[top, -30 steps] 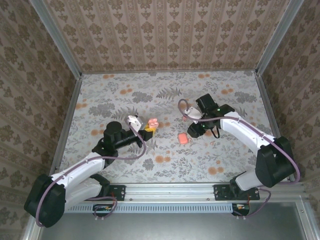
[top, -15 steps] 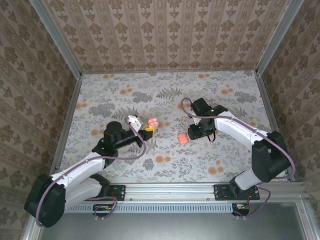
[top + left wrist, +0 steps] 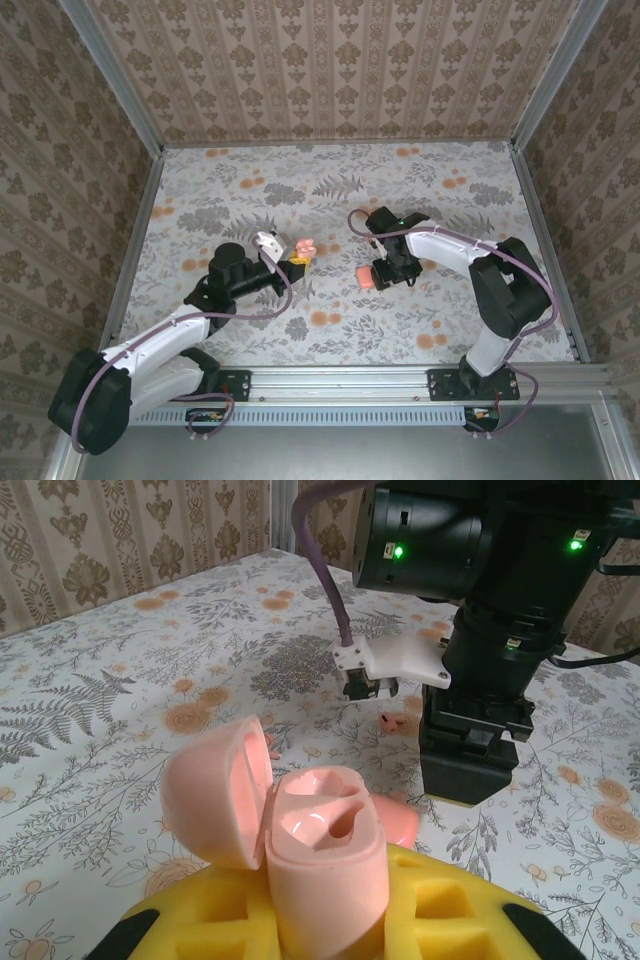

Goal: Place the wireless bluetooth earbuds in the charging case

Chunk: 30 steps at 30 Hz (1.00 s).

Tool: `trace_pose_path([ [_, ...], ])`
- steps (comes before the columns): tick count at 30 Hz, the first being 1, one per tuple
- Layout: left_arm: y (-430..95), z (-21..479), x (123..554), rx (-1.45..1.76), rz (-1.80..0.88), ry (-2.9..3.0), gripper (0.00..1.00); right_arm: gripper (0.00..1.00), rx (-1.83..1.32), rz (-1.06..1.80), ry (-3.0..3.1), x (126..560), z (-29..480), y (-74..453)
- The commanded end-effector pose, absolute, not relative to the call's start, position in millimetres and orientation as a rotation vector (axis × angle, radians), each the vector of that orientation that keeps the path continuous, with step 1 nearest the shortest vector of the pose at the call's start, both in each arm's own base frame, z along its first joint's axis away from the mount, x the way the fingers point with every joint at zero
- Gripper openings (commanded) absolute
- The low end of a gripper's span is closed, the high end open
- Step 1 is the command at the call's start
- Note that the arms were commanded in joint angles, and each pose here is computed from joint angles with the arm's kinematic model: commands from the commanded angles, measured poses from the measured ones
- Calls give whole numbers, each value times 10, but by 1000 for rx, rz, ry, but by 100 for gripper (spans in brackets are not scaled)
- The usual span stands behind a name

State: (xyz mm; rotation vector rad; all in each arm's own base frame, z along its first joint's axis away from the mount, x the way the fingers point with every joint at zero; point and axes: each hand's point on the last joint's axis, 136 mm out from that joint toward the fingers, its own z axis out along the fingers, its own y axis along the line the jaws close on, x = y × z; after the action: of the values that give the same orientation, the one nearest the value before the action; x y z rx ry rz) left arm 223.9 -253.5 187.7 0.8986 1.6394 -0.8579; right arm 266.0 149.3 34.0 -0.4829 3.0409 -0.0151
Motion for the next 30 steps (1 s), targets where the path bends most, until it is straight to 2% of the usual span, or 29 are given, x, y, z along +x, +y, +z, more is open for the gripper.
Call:
trace_pose_path([
  [1,-2517,1957,2262,888,-842,1615,12,60,-467,-66,3040,2711,329,1509],
  [14,-2503,1940,2274,883,-833,1623,12,61,-445,-41,3037,2846,242,1664],
  [24,-2486,1951,2283,876,-821,1625,13,58,-402,-56,3024,3051,247,1739],
  [30,-2454,1960,2288,867,-804,1625,12,56,-313,-60,3074,3027,368,1740],
])
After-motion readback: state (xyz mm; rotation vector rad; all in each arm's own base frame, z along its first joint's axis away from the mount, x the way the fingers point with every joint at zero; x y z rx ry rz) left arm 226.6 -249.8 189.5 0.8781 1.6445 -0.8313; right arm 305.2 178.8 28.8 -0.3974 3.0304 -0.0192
